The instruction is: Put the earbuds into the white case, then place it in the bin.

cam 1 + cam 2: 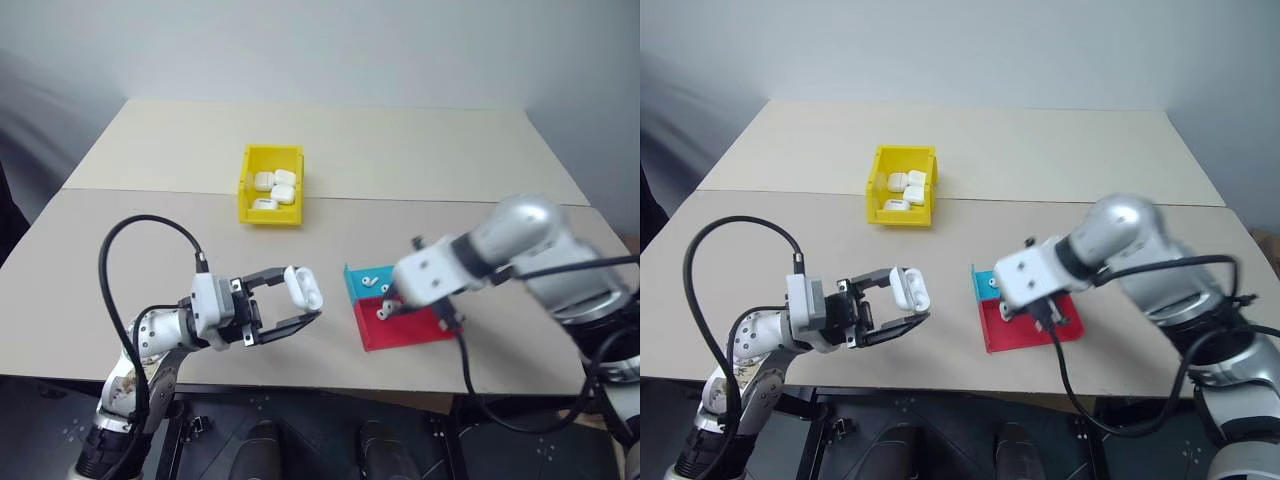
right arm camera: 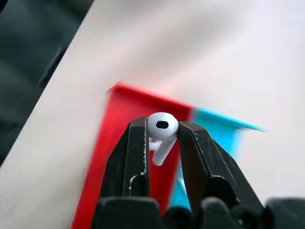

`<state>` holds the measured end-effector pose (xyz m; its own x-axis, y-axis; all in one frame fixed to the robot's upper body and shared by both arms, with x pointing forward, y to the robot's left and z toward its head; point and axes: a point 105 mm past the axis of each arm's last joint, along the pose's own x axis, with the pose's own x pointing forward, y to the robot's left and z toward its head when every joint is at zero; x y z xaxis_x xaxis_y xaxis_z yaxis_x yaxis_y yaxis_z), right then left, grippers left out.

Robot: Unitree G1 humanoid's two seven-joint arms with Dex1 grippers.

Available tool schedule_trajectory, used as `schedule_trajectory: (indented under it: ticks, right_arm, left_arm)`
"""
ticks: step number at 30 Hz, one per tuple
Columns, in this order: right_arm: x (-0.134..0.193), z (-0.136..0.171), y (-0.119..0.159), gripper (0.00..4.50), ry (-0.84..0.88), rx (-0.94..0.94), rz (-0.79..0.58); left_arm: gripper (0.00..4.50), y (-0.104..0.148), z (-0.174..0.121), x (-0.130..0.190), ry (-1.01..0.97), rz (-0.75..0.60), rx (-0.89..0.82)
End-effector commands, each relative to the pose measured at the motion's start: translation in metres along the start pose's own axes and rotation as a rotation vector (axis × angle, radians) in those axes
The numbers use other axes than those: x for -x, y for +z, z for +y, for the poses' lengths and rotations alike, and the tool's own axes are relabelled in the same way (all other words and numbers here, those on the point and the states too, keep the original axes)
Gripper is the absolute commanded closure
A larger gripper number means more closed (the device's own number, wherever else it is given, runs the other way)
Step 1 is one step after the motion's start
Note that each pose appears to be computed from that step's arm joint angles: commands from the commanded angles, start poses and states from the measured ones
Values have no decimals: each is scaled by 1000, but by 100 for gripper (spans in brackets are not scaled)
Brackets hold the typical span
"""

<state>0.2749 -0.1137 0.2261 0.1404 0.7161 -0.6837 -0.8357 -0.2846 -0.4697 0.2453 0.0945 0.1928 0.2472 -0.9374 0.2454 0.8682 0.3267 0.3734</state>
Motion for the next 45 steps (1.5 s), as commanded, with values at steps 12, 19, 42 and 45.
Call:
schedule_trajectory:
  ticks: [12,19,42,45]
  right_arm:
    - [78,-16,85,351,-520,-80,-799]
    - [62,-4,90,351,-445,-85,-924]
    - [25,-11,76,351,-391,27,-932]
    - [22,-11,74,351,-386,31,-923]
  left_arm:
    - [172,34,2,-50,-189,-191,15]
    - [172,39,4,-55,-213,-222,29]
    - [172,44,-2,-51,-247,-228,41]
    - [172,43,-2,-51,-247,-222,40]
